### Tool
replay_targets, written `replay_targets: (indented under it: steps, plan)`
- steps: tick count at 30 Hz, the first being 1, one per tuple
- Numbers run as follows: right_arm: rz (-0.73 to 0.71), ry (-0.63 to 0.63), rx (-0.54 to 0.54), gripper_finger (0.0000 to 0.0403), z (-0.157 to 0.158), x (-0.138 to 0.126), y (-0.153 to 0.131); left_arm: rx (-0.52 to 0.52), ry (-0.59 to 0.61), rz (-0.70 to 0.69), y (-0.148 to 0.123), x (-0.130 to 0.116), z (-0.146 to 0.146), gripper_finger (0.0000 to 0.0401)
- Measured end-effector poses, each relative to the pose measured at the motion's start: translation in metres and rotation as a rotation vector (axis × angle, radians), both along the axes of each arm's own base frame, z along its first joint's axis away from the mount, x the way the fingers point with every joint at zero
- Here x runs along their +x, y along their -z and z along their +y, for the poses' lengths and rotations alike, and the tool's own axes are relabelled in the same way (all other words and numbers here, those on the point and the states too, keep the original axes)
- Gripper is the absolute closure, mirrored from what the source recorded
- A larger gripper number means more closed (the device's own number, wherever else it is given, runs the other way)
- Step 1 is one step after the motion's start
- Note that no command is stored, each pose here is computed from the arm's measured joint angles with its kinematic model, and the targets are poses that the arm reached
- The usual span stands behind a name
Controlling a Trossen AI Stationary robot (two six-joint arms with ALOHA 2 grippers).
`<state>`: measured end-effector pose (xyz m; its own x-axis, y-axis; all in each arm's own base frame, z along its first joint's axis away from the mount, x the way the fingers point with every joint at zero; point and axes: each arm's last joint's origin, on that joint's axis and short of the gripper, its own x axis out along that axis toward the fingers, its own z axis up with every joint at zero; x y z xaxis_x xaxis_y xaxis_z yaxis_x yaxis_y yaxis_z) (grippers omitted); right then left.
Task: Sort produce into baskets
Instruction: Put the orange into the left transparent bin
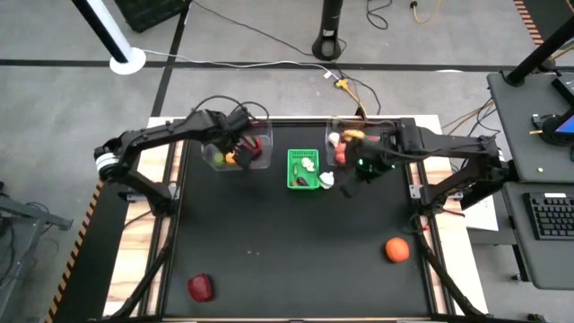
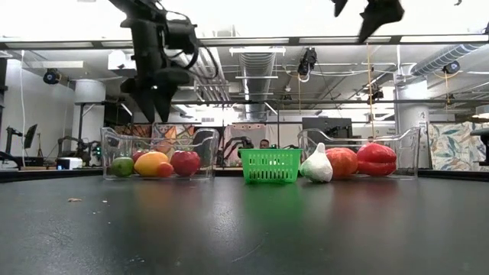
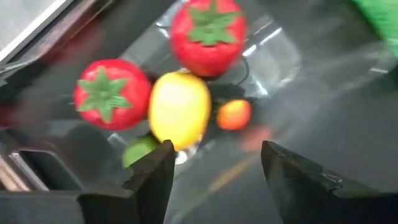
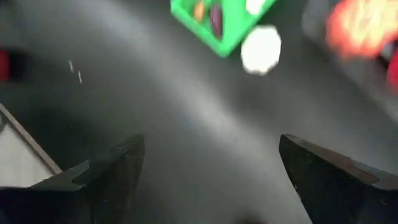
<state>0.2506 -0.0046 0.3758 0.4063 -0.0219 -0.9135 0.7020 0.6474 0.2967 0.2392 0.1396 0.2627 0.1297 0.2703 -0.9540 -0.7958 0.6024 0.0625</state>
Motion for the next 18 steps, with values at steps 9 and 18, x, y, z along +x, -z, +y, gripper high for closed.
replay_targets:
  steps: [9, 18]
  plan:
    - [0.223, 0.033, 0.097, 0.0039, 0.063, -0.027, 0.008, 0.028, 0.105, -0.136, -0.025, 0.01, -0.062, 0.018]
    - [0.399, 0.139, 0.15, 0.0039, 0.114, -0.05, 0.04, 0.105, 0.083, -0.354, -0.057, 0.0, -0.11, 0.018]
